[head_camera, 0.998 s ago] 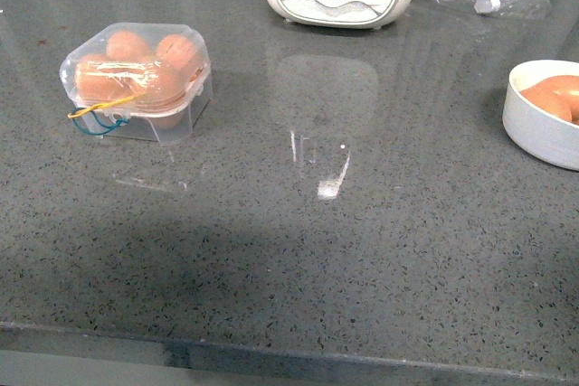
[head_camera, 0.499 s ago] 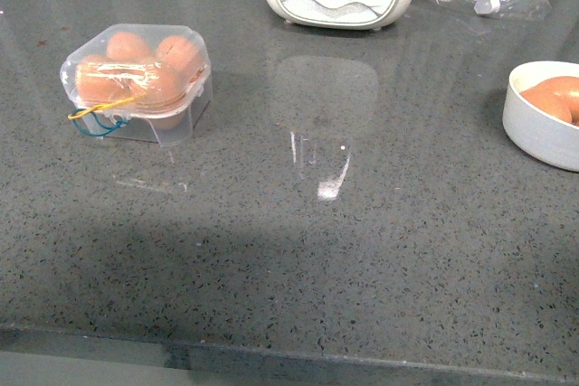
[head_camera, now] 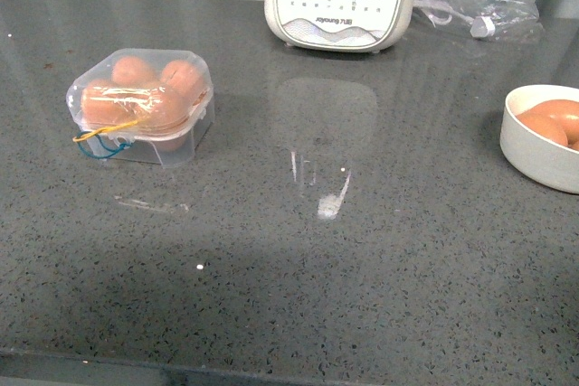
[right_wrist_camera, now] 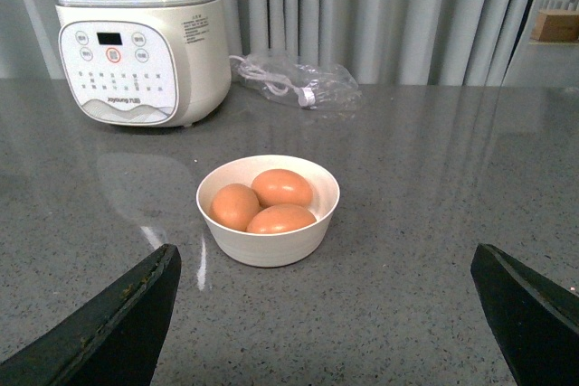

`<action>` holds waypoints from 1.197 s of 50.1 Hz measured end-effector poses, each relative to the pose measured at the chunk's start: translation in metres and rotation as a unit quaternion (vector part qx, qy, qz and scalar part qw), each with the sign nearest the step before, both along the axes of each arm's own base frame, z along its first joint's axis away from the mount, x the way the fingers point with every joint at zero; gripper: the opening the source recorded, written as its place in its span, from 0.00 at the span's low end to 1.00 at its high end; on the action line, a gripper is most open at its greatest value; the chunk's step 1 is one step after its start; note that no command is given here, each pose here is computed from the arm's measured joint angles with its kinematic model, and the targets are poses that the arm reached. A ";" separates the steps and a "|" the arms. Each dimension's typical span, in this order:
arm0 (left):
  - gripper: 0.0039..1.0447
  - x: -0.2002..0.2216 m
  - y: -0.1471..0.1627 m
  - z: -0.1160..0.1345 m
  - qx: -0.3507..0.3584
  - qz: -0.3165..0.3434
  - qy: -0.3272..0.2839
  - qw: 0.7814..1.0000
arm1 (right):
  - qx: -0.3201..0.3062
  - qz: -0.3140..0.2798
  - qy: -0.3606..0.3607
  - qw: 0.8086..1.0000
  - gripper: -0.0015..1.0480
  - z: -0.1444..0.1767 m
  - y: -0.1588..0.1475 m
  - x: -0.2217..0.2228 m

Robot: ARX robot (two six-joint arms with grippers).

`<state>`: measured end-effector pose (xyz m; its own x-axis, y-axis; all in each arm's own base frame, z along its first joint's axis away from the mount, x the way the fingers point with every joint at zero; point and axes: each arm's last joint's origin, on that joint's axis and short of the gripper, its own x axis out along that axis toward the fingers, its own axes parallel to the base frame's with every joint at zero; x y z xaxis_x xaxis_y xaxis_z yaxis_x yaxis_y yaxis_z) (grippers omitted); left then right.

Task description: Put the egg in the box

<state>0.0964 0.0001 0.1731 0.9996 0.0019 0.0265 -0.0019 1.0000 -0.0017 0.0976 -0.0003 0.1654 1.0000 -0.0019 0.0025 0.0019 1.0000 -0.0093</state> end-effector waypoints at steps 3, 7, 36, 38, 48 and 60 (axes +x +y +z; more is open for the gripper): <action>0.03 0.000 0.000 0.000 0.000 0.000 -0.001 1.000 | 0.000 0.000 0.000 1.000 0.93 0.000 0.000 0.000; 0.03 0.000 0.000 0.000 0.000 0.000 0.000 1.000 | 0.000 0.000 0.000 1.000 0.93 0.000 0.000 0.000; 0.18 0.000 0.000 0.000 0.000 0.000 0.000 1.000 | 0.000 0.000 0.000 1.000 0.93 0.000 0.000 0.000; 0.27 0.000 0.000 0.000 0.000 0.000 0.000 1.000 | 0.000 0.000 0.000 1.000 0.93 0.000 0.000 0.000; 0.64 0.000 0.000 0.000 0.000 0.000 0.000 1.000 | 0.000 0.000 0.000 1.000 0.93 0.000 0.000 0.000; 0.94 0.000 0.000 0.000 0.000 0.000 0.000 1.000 | 0.000 0.000 0.000 1.000 0.93 0.000 0.000 0.000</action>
